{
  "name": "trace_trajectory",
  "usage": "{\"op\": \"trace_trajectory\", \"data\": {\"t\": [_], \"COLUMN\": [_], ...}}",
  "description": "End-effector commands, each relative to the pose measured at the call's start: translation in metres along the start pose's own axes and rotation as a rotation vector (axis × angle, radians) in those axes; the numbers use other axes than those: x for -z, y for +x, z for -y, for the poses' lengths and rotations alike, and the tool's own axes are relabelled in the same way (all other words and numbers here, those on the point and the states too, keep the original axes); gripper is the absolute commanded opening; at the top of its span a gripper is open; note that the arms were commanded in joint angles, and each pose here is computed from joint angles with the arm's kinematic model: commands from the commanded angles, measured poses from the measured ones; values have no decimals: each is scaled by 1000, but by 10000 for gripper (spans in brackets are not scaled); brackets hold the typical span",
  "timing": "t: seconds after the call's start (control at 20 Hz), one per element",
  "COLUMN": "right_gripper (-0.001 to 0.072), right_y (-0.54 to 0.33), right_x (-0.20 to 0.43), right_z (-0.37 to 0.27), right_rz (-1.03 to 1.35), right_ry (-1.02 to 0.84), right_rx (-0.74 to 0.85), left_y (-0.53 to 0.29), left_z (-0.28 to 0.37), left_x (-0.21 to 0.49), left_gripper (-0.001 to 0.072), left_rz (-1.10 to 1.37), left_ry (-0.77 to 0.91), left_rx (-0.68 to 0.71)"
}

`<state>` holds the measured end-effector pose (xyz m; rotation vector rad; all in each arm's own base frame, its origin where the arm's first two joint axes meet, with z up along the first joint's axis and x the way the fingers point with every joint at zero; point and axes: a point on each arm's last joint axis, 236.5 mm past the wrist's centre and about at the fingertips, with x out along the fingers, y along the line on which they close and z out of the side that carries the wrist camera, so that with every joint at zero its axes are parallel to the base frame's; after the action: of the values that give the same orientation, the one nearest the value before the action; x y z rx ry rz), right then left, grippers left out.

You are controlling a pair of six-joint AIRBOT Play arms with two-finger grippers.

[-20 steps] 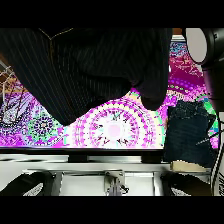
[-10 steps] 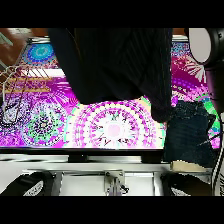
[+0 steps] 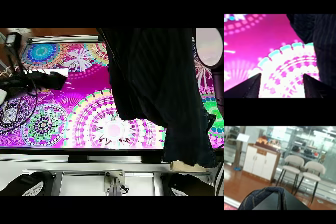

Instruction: Fold the shirts.

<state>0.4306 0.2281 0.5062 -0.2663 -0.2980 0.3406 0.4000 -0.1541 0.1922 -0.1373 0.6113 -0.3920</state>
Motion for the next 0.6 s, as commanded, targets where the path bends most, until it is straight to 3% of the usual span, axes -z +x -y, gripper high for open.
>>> {"op": "trace_trajectory", "data": {"t": [0.0,0.4,0.55], "right_gripper": [109,109,109], "right_y": [-4,-48,-62], "right_x": [4,69,68], "right_z": [-20,-88,-110], "right_rz": [-40,-412,-442], "right_ry": [-52,-71,-111], "right_rx": [-46,-214,-243], "left_y": [36,33,46], "left_z": [18,16,32], "left_x": [9,-83,-105], "left_gripper": [611,603,600], "left_rz": [43,410,482], "left_ry": [-75,-150,-143], "left_rx": [65,80,104]}}
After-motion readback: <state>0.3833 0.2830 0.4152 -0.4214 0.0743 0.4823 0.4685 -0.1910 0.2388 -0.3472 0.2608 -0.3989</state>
